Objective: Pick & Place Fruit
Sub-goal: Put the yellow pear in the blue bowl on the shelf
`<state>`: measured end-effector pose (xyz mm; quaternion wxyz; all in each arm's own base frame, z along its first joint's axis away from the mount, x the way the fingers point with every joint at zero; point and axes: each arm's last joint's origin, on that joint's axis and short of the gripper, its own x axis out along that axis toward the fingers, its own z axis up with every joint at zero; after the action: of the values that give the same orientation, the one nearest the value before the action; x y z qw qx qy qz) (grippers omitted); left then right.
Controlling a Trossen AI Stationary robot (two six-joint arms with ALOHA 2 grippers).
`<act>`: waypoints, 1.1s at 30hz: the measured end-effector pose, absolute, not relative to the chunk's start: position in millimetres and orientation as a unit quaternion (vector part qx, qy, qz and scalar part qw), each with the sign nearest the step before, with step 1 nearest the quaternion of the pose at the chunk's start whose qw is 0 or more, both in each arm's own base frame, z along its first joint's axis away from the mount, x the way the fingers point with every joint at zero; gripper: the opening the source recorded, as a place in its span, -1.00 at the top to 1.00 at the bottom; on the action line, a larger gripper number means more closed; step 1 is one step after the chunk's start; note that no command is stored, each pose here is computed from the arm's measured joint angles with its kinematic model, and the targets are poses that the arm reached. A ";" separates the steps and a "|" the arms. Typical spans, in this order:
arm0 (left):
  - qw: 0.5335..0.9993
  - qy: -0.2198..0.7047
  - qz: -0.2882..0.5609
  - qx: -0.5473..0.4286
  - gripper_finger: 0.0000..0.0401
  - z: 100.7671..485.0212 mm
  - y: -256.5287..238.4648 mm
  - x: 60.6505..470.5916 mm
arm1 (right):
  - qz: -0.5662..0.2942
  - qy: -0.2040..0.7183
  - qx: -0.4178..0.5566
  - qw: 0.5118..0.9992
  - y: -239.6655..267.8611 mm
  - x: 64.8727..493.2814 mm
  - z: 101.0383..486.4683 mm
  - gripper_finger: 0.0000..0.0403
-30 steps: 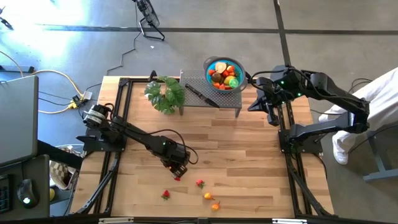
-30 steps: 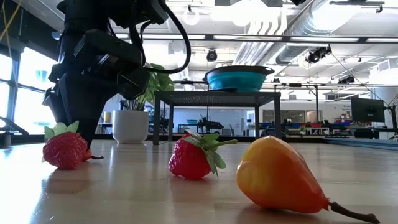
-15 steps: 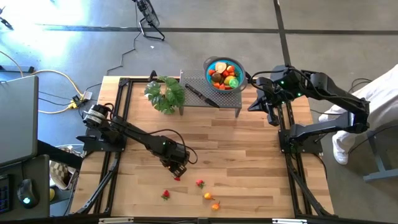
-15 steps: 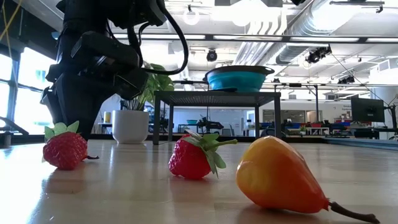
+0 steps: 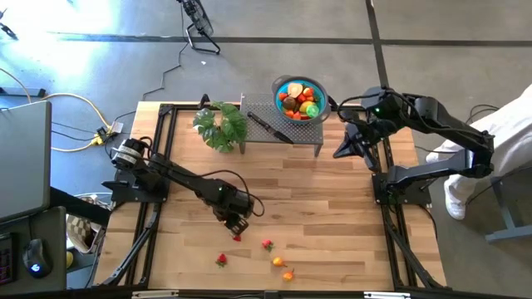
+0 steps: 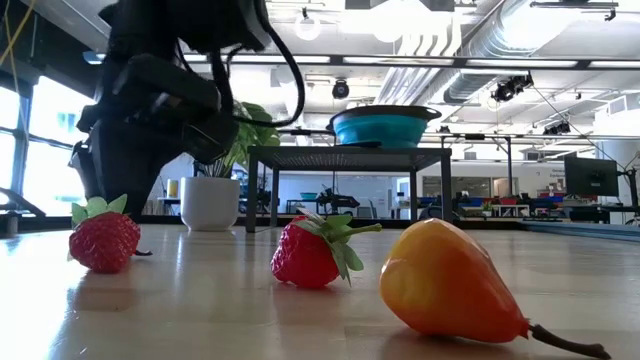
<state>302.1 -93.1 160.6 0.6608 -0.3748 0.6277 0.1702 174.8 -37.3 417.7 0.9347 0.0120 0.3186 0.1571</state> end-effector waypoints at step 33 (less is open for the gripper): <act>0.698 0.576 0.146 -0.400 0.42 180.7 -55.7 312.5 | 0.163 0.329 -0.014 0.930 -20.0 163.3 420.3 0.98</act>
<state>312.5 -55.7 180.7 0.6982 -0.3996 0.5759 0.1457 163.3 -20.0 420.3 0.9300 -0.0141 0.3294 0.1625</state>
